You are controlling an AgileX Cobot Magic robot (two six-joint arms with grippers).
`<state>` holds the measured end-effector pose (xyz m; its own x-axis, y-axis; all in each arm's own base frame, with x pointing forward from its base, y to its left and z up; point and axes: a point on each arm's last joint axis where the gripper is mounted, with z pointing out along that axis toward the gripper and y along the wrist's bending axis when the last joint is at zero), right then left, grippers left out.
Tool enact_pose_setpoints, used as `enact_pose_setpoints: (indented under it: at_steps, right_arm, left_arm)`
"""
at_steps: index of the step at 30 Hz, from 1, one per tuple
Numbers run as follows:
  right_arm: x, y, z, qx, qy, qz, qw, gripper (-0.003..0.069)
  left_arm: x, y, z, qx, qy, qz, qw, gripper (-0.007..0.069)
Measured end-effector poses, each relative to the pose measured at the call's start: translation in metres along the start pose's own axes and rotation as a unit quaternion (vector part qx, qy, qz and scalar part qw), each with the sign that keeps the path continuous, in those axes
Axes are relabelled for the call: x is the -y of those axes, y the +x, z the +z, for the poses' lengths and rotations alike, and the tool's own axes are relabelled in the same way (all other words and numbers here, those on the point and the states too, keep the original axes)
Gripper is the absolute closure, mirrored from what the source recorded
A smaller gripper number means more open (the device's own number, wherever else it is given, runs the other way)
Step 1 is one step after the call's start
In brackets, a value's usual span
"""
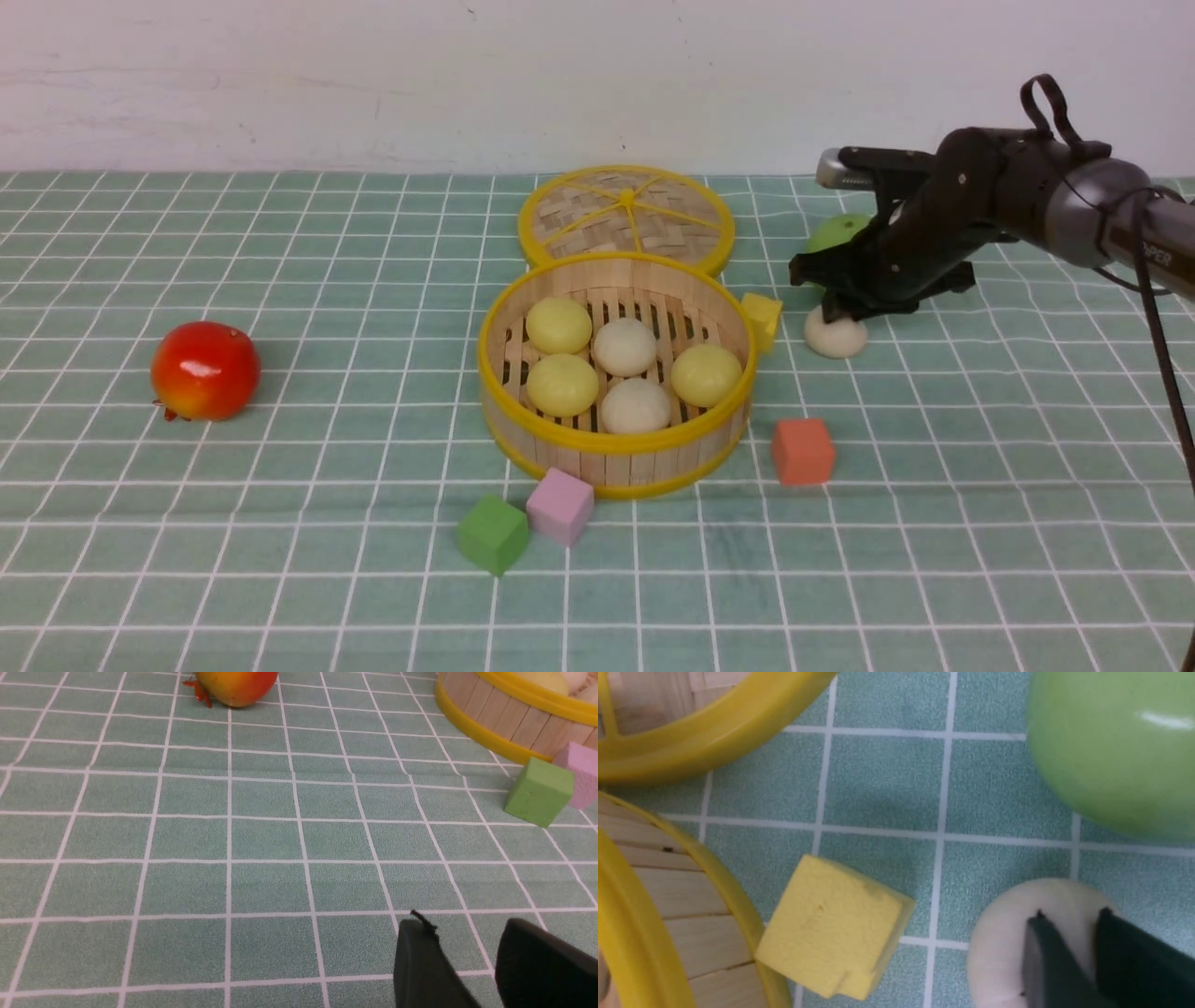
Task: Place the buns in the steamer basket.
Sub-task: Use the right arm to grab a steamed stuffed bun, then use the right arm to put the steamed stuffed bun into the steamer
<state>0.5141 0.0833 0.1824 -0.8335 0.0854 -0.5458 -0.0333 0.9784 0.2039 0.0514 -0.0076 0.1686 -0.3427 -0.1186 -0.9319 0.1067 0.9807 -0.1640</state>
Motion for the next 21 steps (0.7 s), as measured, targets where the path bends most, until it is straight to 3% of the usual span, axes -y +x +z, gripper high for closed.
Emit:
enact_pose_setpoints:
  at_steps: [4, 10, 17, 21]
  right_arm:
    - [-0.001, -0.001, -0.003, 0.003, -0.002, 0.001, 1.0, 0.065]
    - [-0.023, -0.017, -0.04, 0.042, -0.018, -0.018, 0.999, 0.0653]
    - [-0.096, -0.017, -0.076, 0.092, -0.071, -0.098, 0.988, 0.0653]
    - [-0.118, -0.006, -0.069, 0.08, -0.084, -0.127, 0.985, 0.0653]
  left_arm:
    - [0.0, 0.0, 0.0, 0.0, 0.0, 0.0, 1.0, 0.0387]
    - [0.0, 0.0, 0.0, 0.0, 0.0, 0.0, 1.0, 0.0387]
    - [0.0, 0.0, 0.0, 0.0, 0.0, 0.0, 1.0, 0.0387]
    - [0.0, 0.0, 0.0, 0.0, 0.0, 0.0, 1.0, 0.0387]
